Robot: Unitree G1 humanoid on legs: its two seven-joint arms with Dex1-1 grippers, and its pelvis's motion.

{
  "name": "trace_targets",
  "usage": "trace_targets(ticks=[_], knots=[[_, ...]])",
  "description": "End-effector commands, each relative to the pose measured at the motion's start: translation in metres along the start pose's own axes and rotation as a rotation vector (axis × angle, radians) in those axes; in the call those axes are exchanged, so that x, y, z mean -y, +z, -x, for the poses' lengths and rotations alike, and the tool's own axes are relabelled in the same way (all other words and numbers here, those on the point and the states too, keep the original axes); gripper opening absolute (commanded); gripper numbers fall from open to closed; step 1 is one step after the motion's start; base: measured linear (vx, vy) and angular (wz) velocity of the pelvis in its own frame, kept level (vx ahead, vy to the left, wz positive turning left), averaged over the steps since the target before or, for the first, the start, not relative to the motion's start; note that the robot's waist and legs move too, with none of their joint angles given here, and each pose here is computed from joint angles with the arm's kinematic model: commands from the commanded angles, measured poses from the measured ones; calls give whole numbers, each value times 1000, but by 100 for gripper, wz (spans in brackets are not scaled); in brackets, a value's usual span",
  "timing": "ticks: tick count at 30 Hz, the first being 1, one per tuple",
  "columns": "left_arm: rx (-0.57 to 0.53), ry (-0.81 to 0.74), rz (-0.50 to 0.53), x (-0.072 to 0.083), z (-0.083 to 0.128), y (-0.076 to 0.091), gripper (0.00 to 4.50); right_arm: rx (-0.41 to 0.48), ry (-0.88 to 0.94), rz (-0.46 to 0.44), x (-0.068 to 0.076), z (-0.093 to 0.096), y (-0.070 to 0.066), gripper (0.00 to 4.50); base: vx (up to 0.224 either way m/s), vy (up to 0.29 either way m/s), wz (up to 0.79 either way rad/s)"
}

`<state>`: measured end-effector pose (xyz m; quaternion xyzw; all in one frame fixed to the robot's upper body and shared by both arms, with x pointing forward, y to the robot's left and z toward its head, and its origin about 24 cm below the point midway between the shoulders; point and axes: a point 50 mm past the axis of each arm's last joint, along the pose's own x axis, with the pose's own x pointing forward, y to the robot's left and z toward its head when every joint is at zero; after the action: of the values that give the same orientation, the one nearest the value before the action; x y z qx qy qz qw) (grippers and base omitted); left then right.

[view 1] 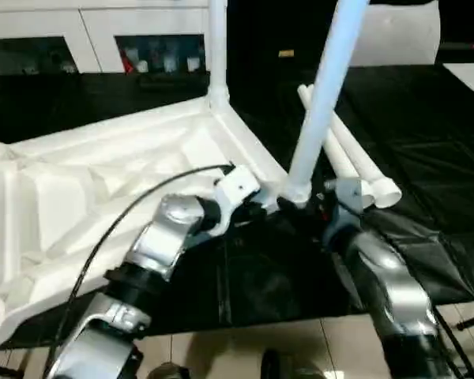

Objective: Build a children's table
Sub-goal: Rotate leg to tighten, then rotate table base

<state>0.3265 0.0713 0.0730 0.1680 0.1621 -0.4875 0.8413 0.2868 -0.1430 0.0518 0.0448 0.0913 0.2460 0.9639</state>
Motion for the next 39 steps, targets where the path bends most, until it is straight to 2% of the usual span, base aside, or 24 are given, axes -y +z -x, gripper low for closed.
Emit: trace_targets(ticks=[1, 4, 8, 11, 12, 15, 18, 21, 23, 25, 26, 27, 29, 32, 33, 34, 36, 38, 39], knots=[[70, 54, -23, -8, 2, 11, 0, 49, 24, -19, 1, 10, 10, 443, 0, 0, 0], [83, 198, 7, -24, 2, 13, 0, 43, -22, -21, 5, 23, 8, 443, 0, 0, 0], [115, 230, 31, -29, -1, 18, 0, 5, 1, -30, -2, 28, 2, 443, 0, 0, 0], [230, 221, 104, -32, -9, 35, 0, -35, -44, -30, -11, 25, -7, 443, 0, 0, 0], [249, 215, 105, -32, -10, 38, 44, -35, -44, -37, -13, 24, -8, 450, 0, 0, 0], [302, 179, 158, -34, -10, 45, 55, -42, -47, -57, -20, 20, -8, 450, 0, 0, 0], [359, 203, 134, -37, -6, 53, 92, -48, -42, -62, -25, 15, -7, 450, 0, 0, 0], [398, 259, 142, -47, 5, 58, 92, -71, -28, -48, -29, 10, -8, 450, 0, 0, 0], [351, 334, 94, -57, 19, 54, 92, -94, -23, -36, -32, 7, -10, 450, 0, 0, 0], [255, 445, 13, -72, 42, 44, 92, -119, -19, -27, -34, 2, -11, 450, 0, 0, 0], [207, 488, -9, -78, 56, 37, 75, -128, -19, -27, -35, 0, -12, 450, 0, 0, 0], [152, 537, -13, -84, 72, 28, 75, -136, -20, -28, -36, -3, -12, 450, 0, 0, 0], [-29, 704, -54, -99, 122, 4, 60, -161, -25, -37, -39, -11, -15, 450, 0, 0, 0], [-74, 738, -63, -101, 133, -1, 36, -164, -26, -38, -40, -12, -15, 450, 0, 0, 0], [-191, 810, -103, -105, 160, -14, 35, -176, -18, -45, -43, -18, -16, 450, 0, 0, 0], [-239, 828, -118, -106, 170, -19, 28, -179, -15, -45, -44, -20, -16, 450, 0, 0, 0], [-289, 853, -123, -106, 180, -25, 5, -184, -11, -40, -46, -24, -16, 450, 0, 0, 0], [-366, 854, -116, -104, 190, -36, 5, -180, -10, -44, -47, -30, -14, 450, 0, 0, 0], [-460, 847, -117, -101, 199, -48, 5, -173, -9, -54, -49, -36, -12, 450, 0, 0, 0]])
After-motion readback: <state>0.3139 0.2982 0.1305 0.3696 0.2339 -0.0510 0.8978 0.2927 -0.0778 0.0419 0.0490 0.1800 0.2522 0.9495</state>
